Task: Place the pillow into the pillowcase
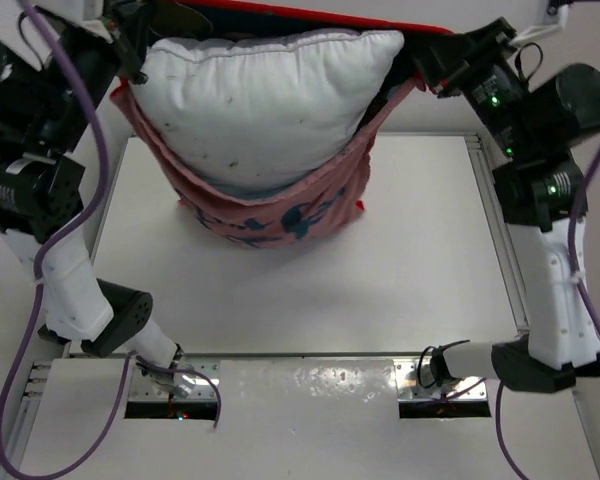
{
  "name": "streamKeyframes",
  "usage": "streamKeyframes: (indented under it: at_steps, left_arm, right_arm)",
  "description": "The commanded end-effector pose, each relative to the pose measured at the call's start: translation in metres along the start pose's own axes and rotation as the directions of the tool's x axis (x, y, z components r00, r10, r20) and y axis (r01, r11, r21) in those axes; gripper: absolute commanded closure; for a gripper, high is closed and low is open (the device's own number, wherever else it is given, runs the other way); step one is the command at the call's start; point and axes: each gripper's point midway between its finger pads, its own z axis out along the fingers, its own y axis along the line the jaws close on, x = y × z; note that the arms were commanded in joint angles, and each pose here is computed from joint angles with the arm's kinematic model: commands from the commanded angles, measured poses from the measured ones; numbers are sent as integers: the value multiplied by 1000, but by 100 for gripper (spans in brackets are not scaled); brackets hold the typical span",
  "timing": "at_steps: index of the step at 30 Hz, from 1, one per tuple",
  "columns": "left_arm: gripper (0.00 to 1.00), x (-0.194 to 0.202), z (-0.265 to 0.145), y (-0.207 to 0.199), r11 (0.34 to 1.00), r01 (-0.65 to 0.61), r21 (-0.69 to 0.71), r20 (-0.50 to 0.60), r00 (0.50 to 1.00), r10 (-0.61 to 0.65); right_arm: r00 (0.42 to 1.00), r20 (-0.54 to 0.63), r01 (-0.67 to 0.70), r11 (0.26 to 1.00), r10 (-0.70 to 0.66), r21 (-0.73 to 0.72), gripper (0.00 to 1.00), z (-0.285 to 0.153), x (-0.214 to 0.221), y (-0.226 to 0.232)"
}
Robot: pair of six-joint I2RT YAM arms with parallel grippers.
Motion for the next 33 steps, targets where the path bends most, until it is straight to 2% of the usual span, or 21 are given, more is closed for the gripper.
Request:
streamKeyframes:
  at_steps: [1,4,7,8,9,10,11,13,14,16,17,18,21,22,24,27,28,30,31,33]
  left_arm:
    - [100,-57,-44,66,944,-63,-323,121,987,107]
    - [100,-40,-32,60,953,-83,-290,71,992,108]
    - [100,2,-2,53,963,-112,-245,-27,994,109]
    - [100,37,16,55,959,-125,-255,-106,989,101]
    - [100,55,25,57,954,-136,-268,-144,985,100]
    - [100,76,32,63,948,-144,-284,-186,978,93]
    - [100,95,43,64,949,-145,-279,-210,974,87]
    - [100,95,48,74,944,-113,-309,-190,980,55]
    - [100,56,39,81,938,-96,-334,-93,993,69]
    - [100,5,18,89,923,-75,-377,33,995,95]
    - [100,-20,7,92,916,-69,-394,97,989,116]
    - [100,-71,-24,98,898,-53,-436,213,964,160]
    - [100,-125,-70,109,849,-54,-526,322,911,257]
    - [100,-135,-85,113,827,-56,-559,327,902,283]
    - [100,-131,-90,120,793,-98,-602,275,907,321]
    - [100,-101,-69,117,813,-149,-562,182,937,298]
    - [100,-70,-44,107,855,-179,-487,113,958,265]
    - [100,-32,-18,93,902,-174,-394,48,977,209]
    - [100,14,8,82,934,-164,-317,-42,986,159]
    - [100,76,33,69,958,-151,-242,-167,980,112]
  right_arm:
    - [945,325,15,988,37,-155,100,-37,-85,55]
    - [965,264,14,1000,-8,-21,100,-28,-63,23]
    - [991,107,64,982,-84,178,100,0,-32,-38]
    - [997,-59,63,954,-48,292,100,20,14,-91]
    - [997,-54,60,960,-47,275,100,22,-4,-84]
    - [996,-88,36,948,-8,316,100,24,-3,-110]
    - [979,-169,-59,951,115,303,100,35,22,-128]
    - [969,-121,-173,943,214,285,100,30,-2,-136]
    - [978,-93,-167,968,186,187,100,31,-19,-119]
    - [989,16,-148,983,147,111,100,4,-55,-82]
    - [989,102,-109,993,103,52,100,-8,-81,-57]
    - [983,175,-53,999,54,-7,100,-34,-108,-13]
    - [945,323,87,990,-46,-114,100,-88,-149,70]
    - [936,350,103,984,-45,-149,100,-99,-153,86]
    - [917,397,128,977,-51,-169,100,-111,-153,91]
    - [919,391,81,993,-42,-85,100,-103,-144,57]
    - [946,325,8,1000,-1,-20,100,-77,-130,12]
    - [975,210,-79,997,75,13,100,-47,-107,-28]
    - [983,66,-173,983,169,54,100,-18,-73,-66]
    - [972,-61,-221,970,228,106,100,1,-38,-94]
